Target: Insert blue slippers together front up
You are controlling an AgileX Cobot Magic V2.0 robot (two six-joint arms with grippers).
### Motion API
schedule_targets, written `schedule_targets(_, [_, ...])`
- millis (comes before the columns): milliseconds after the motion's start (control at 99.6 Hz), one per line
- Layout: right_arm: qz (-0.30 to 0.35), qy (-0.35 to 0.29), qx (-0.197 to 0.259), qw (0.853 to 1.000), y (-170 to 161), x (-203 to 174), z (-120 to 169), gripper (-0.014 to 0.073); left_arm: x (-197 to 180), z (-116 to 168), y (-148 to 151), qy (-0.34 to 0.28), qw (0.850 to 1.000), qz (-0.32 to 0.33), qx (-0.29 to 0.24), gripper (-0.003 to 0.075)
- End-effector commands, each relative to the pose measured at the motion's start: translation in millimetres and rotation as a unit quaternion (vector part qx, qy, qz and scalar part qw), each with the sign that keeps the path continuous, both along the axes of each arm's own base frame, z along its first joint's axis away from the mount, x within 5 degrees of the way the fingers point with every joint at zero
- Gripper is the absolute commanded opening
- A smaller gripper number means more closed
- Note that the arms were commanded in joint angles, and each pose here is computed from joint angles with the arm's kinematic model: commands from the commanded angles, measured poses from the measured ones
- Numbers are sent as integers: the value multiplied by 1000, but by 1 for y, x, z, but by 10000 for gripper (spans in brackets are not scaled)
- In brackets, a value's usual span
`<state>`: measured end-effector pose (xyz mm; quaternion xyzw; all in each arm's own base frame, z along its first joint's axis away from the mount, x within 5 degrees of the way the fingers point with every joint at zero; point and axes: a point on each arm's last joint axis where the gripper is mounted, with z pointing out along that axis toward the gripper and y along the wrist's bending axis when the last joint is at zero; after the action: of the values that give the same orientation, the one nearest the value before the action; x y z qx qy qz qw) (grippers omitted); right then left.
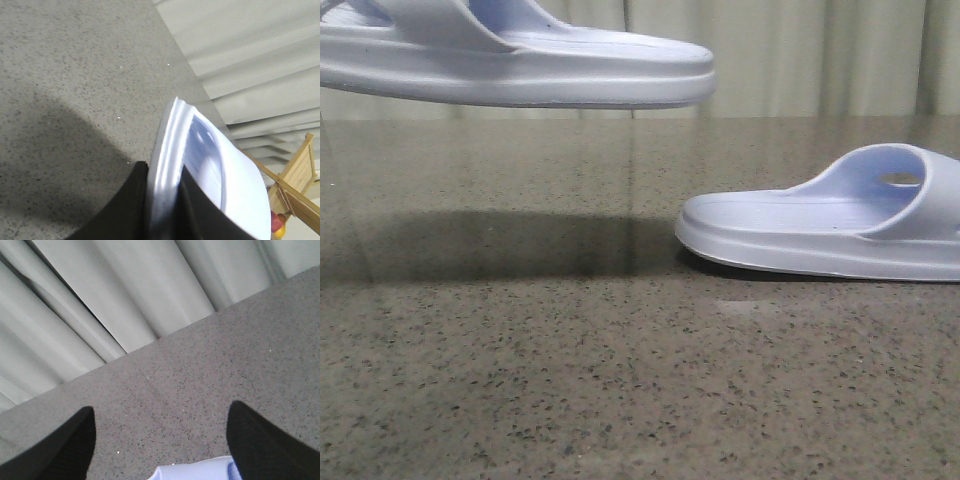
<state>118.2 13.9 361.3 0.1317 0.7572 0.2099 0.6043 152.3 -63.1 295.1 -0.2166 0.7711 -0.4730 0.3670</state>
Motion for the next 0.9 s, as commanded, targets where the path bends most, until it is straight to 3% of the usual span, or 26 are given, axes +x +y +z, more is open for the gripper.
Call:
schedule_targets(0, [-17,-34,0,999,-3,8,13,477,-1,15,-3,-20,1000,-8,-19,16])
schedule_targets(241, [-25,16,41,999,-4,30,0,477,-1,15,-3,-20,1000,-8,-19,16])
schedule_targets(492, [-27,65,53,996,-4,48,-17,477,0,15,-2,-20,1000,-7,-19,16])
schedule_targets(743, [-80,129,121,981,-15,52,-53,477,0,14,-2,-19,1000,-5,-18,16])
schedule_targets(893, [-90,145,132,976,-17,50,-65,477,0,14,-2,-19,1000,-4,-18,16])
